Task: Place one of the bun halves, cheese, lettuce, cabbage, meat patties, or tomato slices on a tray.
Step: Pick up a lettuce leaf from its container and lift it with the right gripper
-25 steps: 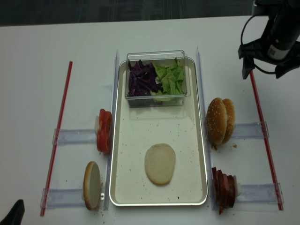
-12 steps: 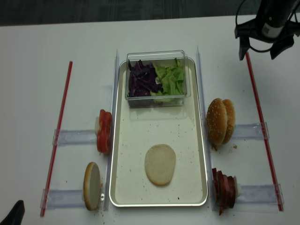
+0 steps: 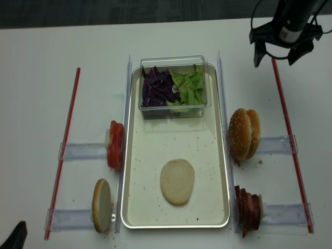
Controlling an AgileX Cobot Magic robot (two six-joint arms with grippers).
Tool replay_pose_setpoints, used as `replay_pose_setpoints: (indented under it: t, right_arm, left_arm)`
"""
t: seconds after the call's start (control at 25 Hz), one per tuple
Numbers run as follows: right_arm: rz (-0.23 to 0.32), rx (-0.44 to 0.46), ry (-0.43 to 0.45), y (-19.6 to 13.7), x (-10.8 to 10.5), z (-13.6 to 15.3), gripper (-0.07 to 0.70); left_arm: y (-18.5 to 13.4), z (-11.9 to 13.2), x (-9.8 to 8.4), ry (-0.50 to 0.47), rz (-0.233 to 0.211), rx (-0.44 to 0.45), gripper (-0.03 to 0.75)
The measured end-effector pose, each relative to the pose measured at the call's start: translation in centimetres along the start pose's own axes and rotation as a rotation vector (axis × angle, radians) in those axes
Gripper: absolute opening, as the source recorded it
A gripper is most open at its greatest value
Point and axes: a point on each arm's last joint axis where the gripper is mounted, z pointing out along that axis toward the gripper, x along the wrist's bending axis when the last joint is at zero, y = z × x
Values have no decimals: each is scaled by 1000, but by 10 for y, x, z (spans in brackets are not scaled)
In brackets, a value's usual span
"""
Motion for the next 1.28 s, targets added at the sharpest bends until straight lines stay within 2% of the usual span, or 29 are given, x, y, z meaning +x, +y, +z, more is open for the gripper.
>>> replay_pose_setpoints:
  t: [0.36,0.76,1.04,1.28]
  right_arm:
    - [-131,-25,29,-5,70,5,678]
    - [-231,-53,122,-22,145,8,678]
    - [-261,-68,171,-32,175,9,678]
    - [-276,-74,194,-37,188,9,678]
  left_arm:
    - [0,0,0,0,0,0,564]
    - [0,0,0,0,0,0,564]
    - [0,0,0,0,0,0,564]
    - [0,0,0,0,0,0,564]
